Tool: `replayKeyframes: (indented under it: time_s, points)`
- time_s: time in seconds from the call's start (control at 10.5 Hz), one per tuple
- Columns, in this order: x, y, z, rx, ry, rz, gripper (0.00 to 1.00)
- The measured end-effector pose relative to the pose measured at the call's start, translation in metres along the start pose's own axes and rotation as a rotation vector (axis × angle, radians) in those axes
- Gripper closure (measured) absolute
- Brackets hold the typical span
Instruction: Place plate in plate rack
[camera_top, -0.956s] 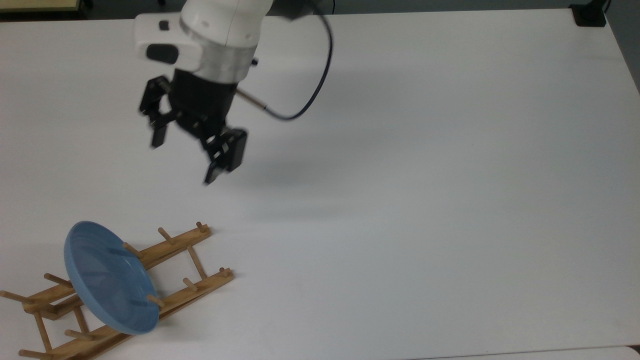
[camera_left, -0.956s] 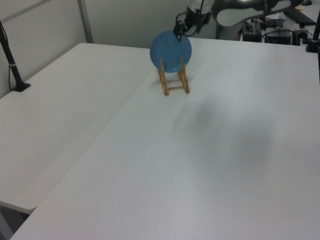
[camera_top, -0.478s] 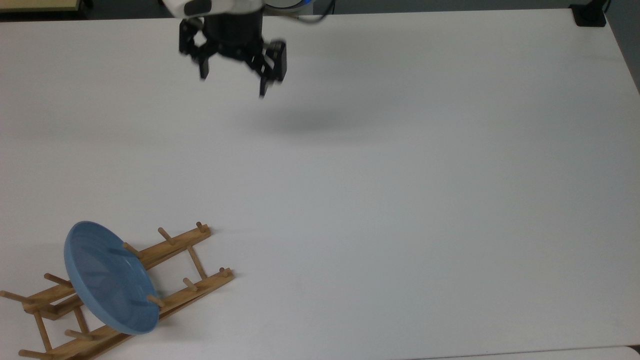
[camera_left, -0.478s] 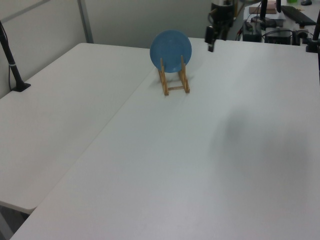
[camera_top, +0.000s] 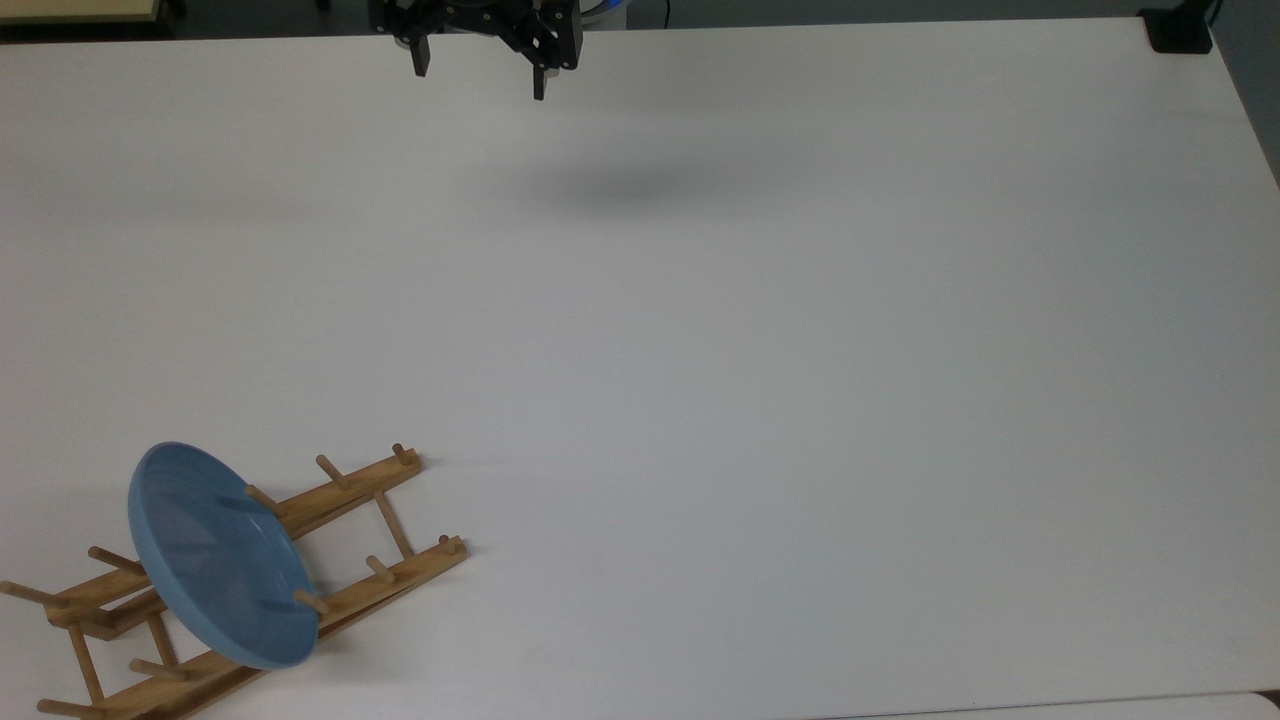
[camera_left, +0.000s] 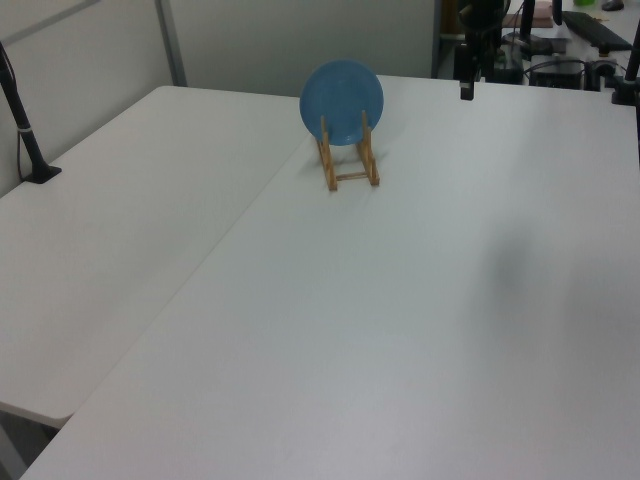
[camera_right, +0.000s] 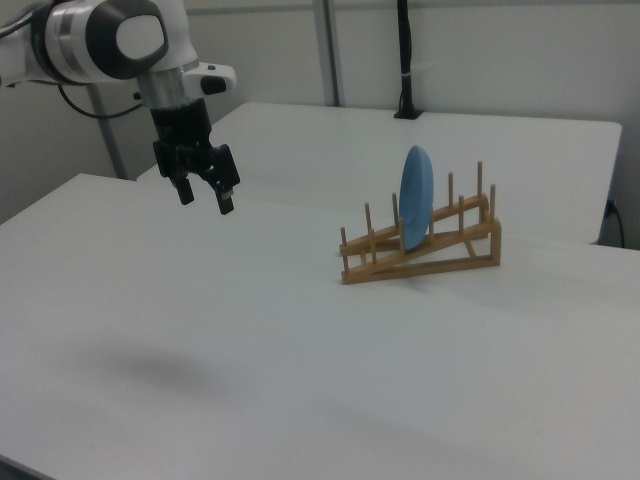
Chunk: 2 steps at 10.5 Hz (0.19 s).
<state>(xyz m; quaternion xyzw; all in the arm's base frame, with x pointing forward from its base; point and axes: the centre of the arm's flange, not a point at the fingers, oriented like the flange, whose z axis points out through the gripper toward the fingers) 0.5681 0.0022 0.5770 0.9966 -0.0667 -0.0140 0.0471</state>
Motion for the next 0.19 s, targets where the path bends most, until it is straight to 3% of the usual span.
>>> replayKeyframes:
  time_s: [0.19]
  points:
    - [-0.0006,-0.0003,0.0039,-0.001,-0.009,-0.002,0.0]
